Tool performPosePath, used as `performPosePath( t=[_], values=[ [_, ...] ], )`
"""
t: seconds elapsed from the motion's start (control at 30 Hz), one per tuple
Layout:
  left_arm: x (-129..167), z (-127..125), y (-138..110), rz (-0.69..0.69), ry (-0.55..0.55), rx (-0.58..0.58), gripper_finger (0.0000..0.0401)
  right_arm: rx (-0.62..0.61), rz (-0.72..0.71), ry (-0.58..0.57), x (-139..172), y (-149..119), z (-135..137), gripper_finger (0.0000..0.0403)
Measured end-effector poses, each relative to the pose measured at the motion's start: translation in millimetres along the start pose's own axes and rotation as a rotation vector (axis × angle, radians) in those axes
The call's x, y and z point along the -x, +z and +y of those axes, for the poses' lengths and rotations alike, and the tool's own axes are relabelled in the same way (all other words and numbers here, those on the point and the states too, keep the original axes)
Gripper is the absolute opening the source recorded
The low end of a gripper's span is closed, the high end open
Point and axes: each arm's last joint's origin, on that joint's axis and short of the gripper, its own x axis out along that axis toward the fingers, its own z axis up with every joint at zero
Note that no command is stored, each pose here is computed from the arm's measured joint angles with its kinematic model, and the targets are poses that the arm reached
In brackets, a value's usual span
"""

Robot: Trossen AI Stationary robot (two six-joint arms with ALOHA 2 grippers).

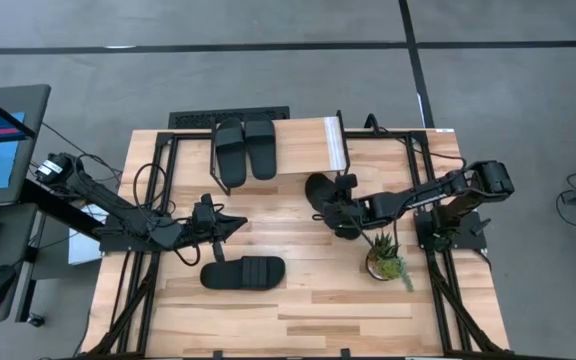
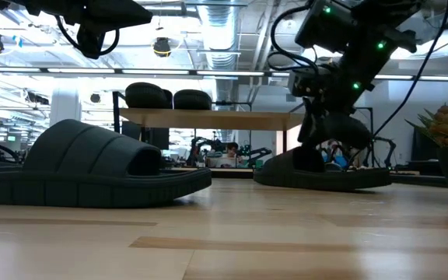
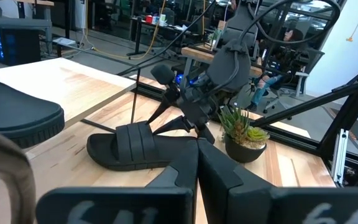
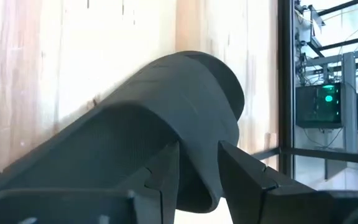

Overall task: Pick and place slides into the shelf
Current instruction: Put the black slipper on the shelf

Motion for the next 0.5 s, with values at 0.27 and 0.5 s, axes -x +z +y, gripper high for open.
performPosePath(
  t=[0.27,0.5],
  values=[
    [0.0,0.0,0.0,0.000,0.000,-0.001,0.0000,0.000,0.006,0.003,-0.1,0.2,-1.6,0.0103],
    [0.0,0.0,-0.2,0.002,0.000,-0.003,0.0000,-0.003,-0.020,0.088,-0.6,1.4,1.1,0.0103]
  ],
)
